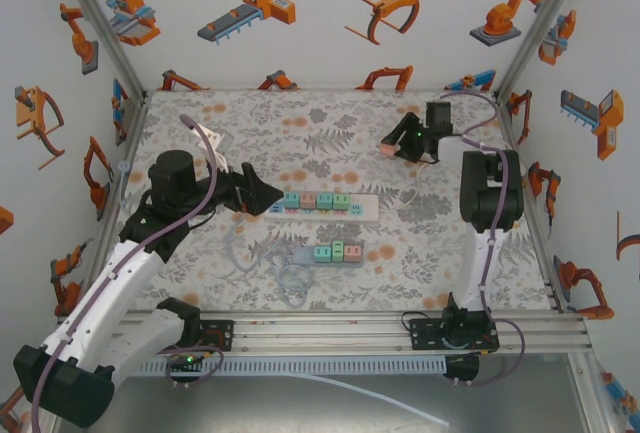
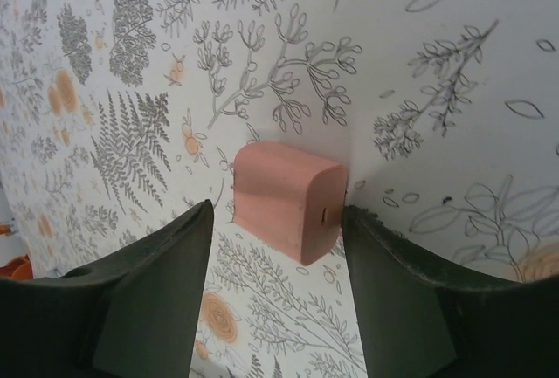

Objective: Pull the plug off the socket

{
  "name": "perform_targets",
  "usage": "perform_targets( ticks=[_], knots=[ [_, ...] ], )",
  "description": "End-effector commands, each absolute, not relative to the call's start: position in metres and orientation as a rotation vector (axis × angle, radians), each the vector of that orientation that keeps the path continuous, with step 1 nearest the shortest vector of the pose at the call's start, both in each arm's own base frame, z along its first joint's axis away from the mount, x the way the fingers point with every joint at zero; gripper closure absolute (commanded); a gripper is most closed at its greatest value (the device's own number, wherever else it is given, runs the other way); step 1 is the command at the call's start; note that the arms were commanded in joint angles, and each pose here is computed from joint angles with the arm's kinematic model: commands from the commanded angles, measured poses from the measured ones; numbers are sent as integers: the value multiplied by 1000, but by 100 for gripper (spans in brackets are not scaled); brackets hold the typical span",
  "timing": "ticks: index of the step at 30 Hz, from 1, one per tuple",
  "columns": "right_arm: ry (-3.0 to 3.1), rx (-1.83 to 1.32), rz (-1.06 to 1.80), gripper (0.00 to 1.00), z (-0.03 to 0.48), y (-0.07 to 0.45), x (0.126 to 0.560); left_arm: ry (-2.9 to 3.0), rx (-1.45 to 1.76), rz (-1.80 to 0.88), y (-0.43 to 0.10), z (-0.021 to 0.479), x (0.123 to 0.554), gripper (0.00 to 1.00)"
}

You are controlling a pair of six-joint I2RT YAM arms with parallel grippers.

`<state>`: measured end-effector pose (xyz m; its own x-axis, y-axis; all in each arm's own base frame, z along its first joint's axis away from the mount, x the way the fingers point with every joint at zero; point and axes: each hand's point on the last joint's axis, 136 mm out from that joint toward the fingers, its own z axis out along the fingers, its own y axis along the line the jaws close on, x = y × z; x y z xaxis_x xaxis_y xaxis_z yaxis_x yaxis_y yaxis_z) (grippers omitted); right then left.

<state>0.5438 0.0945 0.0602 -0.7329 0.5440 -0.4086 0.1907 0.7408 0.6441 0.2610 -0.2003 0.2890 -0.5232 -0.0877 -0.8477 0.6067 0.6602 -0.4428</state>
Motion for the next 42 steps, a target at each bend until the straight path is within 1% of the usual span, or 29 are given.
perform_targets(
  ticks=[1,6,9,13,15,18,20,23,27,29,32,36,42],
  knots=[
    [2334,549,729,42,85,89,532,1941,379,-900,-198,294,266,3],
    [2278,552,753,41,119,88,523,1959,346,-873,-194,288,270,3],
    [2209,521,779,41,152,89,517,1983,304,-829,-187,284,274,3],
    [2063,401,850,41,206,97,504,2005,173,-716,-167,277,285,3],
    [1985,312,874,41,232,103,495,2000,109,-671,-157,276,289,3],
    [1878,137,837,41,264,114,477,1996,31,-602,-144,271,296,3],
    [1785,-47,781,41,286,130,459,2012,-9,-560,-137,265,299,3],
    [1626,-345,708,40,304,162,428,2043,-29,-523,-133,255,302,3],
    [1440,-729,681,36,304,208,382,2065,-30,-519,-135,245,305,3],
    [1350,-948,687,36,292,233,355,2089,-55,-497,-133,238,309,3],
    [1260,-1183,712,34,271,259,323,2140,-84,-455,-130,224,313,3],
    [1273,-1328,744,34,242,274,307,2220,-90,-424,-132,205,318,3],
    [1411,-1504,706,35,192,282,304,2321,-54,-454,-145,179,323,3]
  ],
)
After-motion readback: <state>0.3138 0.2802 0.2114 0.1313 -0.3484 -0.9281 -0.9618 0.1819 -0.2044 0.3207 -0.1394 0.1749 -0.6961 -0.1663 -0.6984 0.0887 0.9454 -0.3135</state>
